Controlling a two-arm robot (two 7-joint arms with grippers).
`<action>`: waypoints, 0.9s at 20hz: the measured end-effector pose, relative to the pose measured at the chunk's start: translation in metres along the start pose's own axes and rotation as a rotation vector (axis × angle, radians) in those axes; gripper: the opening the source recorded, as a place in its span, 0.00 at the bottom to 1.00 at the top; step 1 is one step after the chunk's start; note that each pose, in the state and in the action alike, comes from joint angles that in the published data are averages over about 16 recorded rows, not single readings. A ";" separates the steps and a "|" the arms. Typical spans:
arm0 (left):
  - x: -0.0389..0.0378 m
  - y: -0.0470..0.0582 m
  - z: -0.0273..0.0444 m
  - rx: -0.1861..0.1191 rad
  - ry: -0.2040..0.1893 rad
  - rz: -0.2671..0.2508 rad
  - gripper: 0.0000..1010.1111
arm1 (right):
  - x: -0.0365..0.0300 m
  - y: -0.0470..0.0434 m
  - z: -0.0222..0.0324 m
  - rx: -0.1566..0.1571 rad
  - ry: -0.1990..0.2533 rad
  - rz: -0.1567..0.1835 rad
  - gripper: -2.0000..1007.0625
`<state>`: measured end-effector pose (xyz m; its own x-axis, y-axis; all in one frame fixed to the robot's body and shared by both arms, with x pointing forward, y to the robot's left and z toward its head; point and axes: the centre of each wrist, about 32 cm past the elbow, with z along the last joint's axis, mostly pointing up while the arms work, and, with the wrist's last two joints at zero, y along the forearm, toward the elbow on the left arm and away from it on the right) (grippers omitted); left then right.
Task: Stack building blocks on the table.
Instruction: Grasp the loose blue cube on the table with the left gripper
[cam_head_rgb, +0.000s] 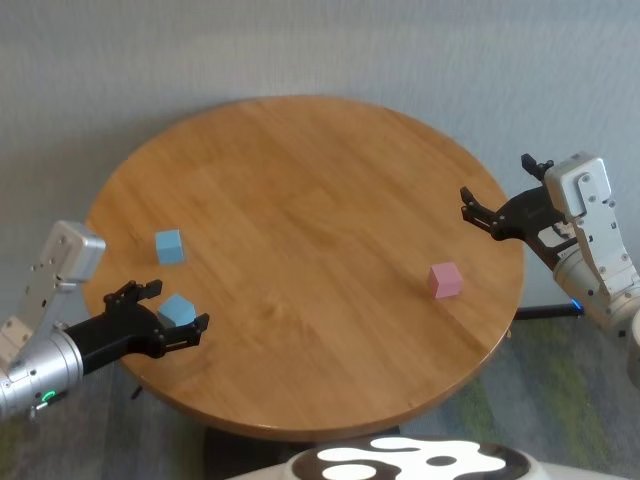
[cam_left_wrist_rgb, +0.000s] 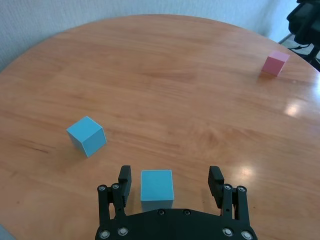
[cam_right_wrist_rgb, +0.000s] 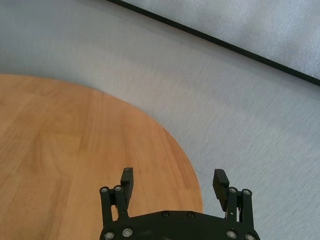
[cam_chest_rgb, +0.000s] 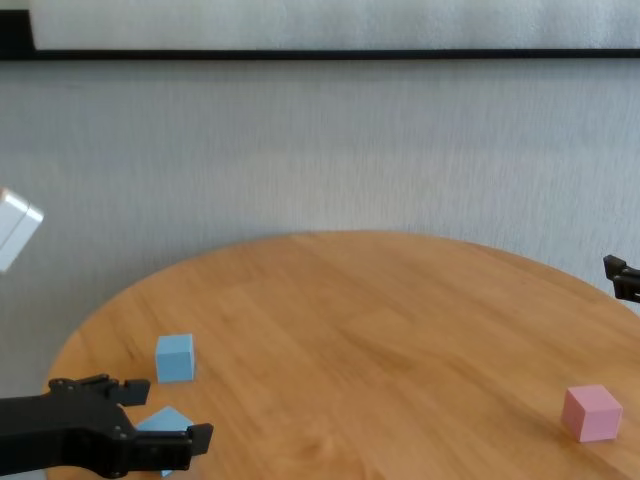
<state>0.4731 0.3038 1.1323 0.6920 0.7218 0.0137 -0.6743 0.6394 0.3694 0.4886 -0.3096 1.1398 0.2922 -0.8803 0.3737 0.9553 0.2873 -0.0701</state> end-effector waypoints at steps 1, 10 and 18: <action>0.0001 -0.001 -0.0005 -0.001 0.003 0.003 0.99 | 0.0000 0.0000 0.0000 0.000 0.000 0.000 1.00; 0.0022 -0.006 -0.0067 0.006 0.029 0.015 0.99 | 0.0000 0.0000 0.0000 0.000 0.000 0.000 1.00; 0.0062 -0.010 -0.0143 0.020 0.048 0.025 0.99 | 0.0000 0.0000 0.0000 0.000 0.000 0.000 1.00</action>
<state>0.4806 0.3056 1.1153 0.6617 0.7494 -0.0216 -0.6853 0.6163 0.3880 0.4886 -0.3096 1.1398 0.2922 -0.8803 0.3737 0.9553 0.2873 -0.0701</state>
